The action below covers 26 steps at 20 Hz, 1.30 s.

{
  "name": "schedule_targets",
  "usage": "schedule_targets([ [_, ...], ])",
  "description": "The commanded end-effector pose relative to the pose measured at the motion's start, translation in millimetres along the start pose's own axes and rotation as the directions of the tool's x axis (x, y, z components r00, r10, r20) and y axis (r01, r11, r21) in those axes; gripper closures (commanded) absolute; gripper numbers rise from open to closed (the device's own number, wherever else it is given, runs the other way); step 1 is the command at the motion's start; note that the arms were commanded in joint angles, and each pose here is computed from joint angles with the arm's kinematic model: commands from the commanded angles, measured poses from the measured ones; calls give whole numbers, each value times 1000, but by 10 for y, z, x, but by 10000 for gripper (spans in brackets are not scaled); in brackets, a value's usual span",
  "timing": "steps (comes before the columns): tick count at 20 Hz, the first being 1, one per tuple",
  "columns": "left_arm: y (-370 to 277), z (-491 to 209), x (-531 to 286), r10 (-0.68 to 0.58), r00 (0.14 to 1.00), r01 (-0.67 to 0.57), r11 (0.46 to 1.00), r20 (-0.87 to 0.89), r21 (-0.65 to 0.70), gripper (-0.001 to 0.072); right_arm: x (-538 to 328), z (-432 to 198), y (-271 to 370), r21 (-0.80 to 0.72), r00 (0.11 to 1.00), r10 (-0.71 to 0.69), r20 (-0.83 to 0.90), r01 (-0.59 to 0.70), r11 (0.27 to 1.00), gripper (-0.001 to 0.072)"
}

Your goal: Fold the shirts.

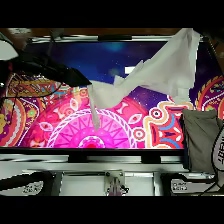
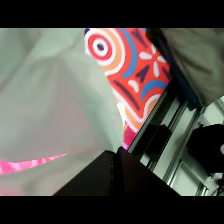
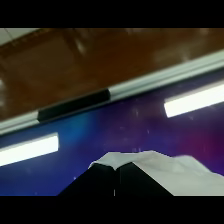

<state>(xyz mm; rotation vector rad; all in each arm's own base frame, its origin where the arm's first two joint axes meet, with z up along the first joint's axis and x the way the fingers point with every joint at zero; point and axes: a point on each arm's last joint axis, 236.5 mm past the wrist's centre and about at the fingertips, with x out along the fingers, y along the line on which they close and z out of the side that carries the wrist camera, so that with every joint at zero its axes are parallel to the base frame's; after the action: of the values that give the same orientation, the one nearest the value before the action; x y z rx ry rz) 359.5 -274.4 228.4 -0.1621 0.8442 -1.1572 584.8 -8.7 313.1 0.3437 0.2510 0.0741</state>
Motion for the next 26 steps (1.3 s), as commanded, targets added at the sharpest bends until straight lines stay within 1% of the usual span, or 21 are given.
schedule_targets([
  [1, -472, 293, -121, -112, 989, 103, 991, 97, 85, 666, -20, 95, 174, -17, 998, 66, 10, -66, 998, 651],
  [3, -664, 173, 117, -163, 986, 159, 983, 41, 95, 665, -73, -443, 75, -68, 976, 25, -218, -41, 997, 651],
  [4, -776, 89, 261, -194, 981, 192, 977, 7, 96, 665, -171, -761, -126, -127, 934, -60, -352, 15, 992, 651],
  [5, -894, -19, 424, -226, 973, 229, 969, -35, 92, 665, -314, -1007, -399, -178, 873, -174, -455, 103, 979, 651],
  [6, -1037, -153, 609, -264, 961, 271, 959, -84, 86, 665, -504, -1200, -702, -235, 789, -301, -535, 203, 950, 651],
  [8, -1315, -387, 1001, -324, 932, 340, 938, -163, 75, 665, -880, -1341, -1273, -347, 619, -516, -593, 382, 857, 651],
  [9, -1434, -466, 1209, -343, 922, 360, 930, -182, 71, 665, -994, -1337, -1425, -356, 576, -557, -598, 432, 829, 650],
  [10, -1536, -538, 1447, -355, 915, 372, 926, -191, 64, 664, -1044, -1330, -1508, -331, 564, -562, -605, 463, 822, 611],
  [11, -1596, -615, 1682, -360, 912, 376, 925, -197, 52, 662, -1059, -1346, -1522, -284, 567, -541, -621, 481, 830, 413],
  [12, -1609, -685, 1861, -361, 910, 376, 926, -205, 39, 568, -1043, -1398, -1458, -230, 582, -487, -651, 460, 857, 159],
  [13, -1576, -757, 1985, -361, 906, 372, 928, -220, 9, 211, -1024, -1456, -1354, -176, 598, -423, -681, 427, 887, 141],
  [14, -1499, -787, 2020, -356, 905, 358, 933, -231, -37, -13, -1020, -1497, -1261, -142, 606, -372, -704, 393, 909, 142],
  [16, -1140, -758, 1847, -312, 915, 303, 950, -255, -76, -11, -1063, -1574, -1160, -123, 592, -324, -738, 354, 927, 142],
  [18, -512, -580, 1492, -217, 946, 183, 971, -243, -154, -9, -1163, -1686, -1082, -128, 546, -298, -783, 328, 936, 142],
  [19, -117, -456, 1285, -152, 967, 112, 975, -207, -192, -4, -1220, -1750, -1024, -135, 517, -286, -806, 311, 941, 142],
  [21, 652, -380, 917, -19, 987, -26, 962, -161, -271, -4, -1289, -1873, -824, -140, 476, -238, -847, 232, 963, 142],
  [23, 1303, -597, 659, 110, 970, -177, 932, -217, -317, -4, -1317, -2028, -531, -113, 439, -158, -885, 127, 986, 142],
  [24, 1533, -725, 591, 147, 958, -227, 914, -246, -335, -5, -1321, -2132, -416, -92, 415, -122, -902, 92, 992, 142],
  [26, 1813, -927, 597, 153, 949, -256, 885, -277, -389, -6, -1333, -2450, -247, -46, 340, -60, -939, 50, 998, 142],
])
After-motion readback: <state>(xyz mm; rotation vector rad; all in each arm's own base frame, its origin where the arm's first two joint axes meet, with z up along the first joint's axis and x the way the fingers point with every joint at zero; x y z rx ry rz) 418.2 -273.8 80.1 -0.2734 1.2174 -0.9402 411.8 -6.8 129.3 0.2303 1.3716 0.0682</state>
